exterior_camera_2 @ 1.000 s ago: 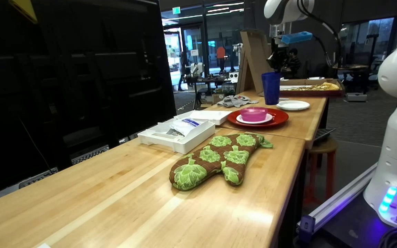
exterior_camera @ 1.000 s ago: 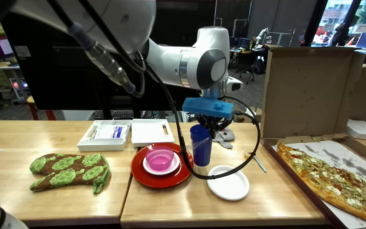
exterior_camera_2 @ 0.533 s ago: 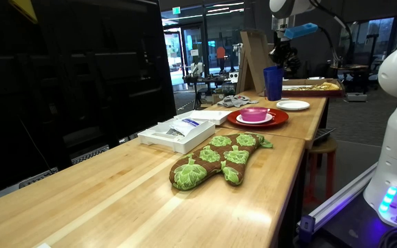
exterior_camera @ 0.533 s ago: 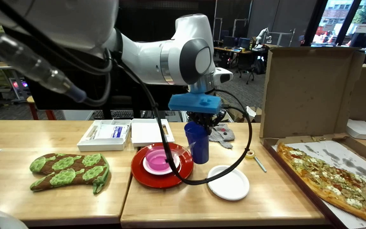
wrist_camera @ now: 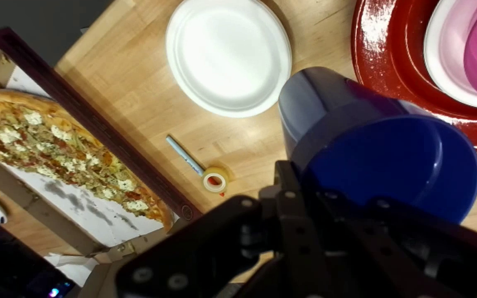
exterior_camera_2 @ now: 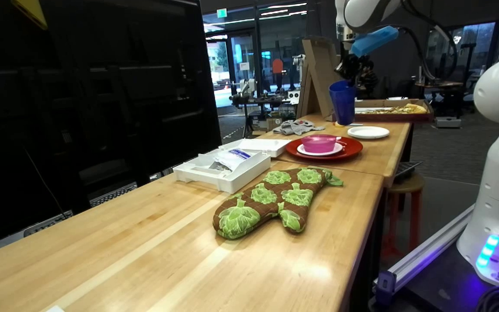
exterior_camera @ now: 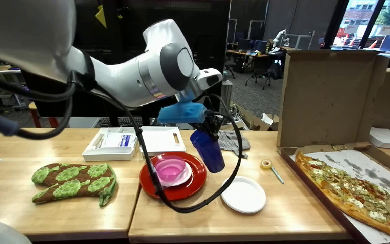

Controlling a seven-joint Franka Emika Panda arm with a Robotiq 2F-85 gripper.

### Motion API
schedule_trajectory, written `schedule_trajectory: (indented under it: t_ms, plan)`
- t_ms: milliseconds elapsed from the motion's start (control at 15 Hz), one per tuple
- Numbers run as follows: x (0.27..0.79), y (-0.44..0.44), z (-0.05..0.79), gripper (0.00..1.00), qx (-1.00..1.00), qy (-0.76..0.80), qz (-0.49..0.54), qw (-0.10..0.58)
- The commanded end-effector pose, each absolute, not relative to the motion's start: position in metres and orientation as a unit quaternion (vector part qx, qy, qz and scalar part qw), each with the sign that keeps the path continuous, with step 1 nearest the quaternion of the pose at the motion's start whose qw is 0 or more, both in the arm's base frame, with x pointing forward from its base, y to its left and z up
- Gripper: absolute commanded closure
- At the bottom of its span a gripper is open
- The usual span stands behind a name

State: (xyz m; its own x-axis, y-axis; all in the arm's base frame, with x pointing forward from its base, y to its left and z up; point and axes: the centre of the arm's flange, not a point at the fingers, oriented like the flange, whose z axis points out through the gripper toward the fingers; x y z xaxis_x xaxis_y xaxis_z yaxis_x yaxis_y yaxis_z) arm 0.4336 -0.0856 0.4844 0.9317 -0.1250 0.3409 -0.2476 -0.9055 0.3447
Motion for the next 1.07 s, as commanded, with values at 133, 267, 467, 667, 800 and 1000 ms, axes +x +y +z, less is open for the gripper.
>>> schedule_trajectory:
  t_ms: [133,267,467,667,800,1000]
  plan:
    - [0.411,-0.047,0.473,0.99,0.928,-0.136,0.198,0.283]
    - [0.407,-0.034,0.467,0.99,0.913,-0.148,0.214,0.313]
    - [0.402,-0.020,0.457,0.99,0.894,-0.164,0.226,0.351]
    - [0.396,-0.004,0.445,0.99,0.877,-0.175,0.231,0.384]
    - [0.392,0.007,0.437,0.99,0.872,-0.168,0.231,0.398]
    - [0.386,0.020,0.426,0.99,0.868,-0.158,0.236,0.408]
